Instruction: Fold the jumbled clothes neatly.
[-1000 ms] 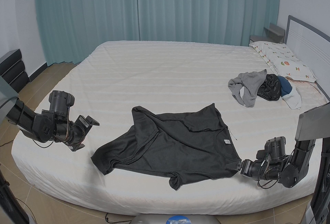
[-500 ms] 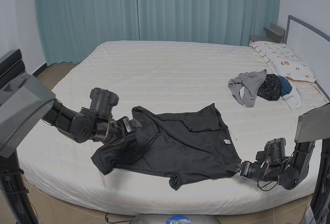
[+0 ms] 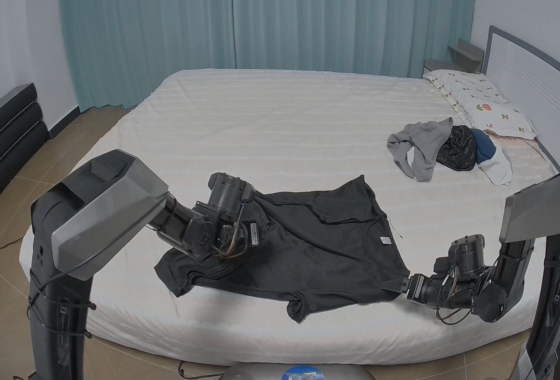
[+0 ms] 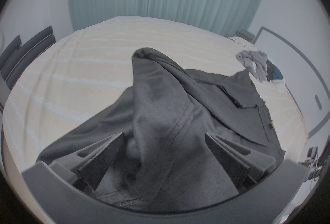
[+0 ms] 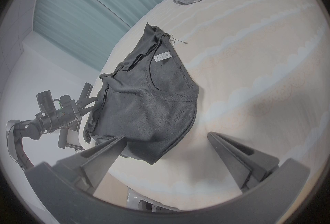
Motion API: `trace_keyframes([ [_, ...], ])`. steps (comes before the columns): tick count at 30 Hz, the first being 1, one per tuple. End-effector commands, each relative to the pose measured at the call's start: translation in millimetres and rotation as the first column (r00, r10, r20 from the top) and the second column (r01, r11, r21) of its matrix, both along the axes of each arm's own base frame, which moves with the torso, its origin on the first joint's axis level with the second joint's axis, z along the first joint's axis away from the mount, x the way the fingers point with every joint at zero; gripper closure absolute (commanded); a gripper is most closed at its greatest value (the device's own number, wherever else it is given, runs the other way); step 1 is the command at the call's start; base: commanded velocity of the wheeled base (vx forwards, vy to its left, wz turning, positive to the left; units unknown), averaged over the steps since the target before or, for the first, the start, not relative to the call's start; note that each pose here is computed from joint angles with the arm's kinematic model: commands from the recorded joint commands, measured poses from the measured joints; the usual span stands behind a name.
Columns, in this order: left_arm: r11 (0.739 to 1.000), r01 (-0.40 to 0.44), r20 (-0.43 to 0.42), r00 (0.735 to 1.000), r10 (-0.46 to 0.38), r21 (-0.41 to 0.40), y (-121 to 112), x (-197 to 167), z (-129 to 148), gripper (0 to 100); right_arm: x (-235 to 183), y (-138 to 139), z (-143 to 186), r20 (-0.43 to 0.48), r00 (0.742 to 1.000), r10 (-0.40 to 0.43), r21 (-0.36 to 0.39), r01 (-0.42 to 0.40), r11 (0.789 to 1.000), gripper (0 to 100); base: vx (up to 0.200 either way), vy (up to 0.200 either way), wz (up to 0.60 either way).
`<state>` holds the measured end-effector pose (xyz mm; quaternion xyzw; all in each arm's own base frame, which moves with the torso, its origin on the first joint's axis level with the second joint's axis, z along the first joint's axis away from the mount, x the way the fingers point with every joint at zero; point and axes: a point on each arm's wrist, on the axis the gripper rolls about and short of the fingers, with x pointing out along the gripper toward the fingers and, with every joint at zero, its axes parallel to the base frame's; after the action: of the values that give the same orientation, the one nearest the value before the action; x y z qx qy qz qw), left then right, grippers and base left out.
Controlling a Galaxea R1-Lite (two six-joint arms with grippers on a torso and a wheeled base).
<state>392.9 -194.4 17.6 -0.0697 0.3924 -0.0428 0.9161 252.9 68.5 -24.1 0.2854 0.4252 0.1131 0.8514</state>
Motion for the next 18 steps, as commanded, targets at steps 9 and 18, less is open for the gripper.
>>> trace_keyframes([
  [9, 0.995, 0.017, -0.011, 1.0, -0.017, 0.094, -11.7, 3.3, -27.5, 0, 0.1, -0.4, -0.8, -0.003, 1.0, -0.001, 0.0, 0.001, 1.0, 0, 0.0, 0.0, 0.0],
  [18, 0.994, -0.025, 0.027, 0.999, 0.022, 0.105, -8.2, 10.2, -20.1, 100, -0.1, 0.0, -1.6, -0.006, 1.0, 0.0, -0.001, 0.0, 1.0, 0, 0.0, 0.0, 0.0],
])
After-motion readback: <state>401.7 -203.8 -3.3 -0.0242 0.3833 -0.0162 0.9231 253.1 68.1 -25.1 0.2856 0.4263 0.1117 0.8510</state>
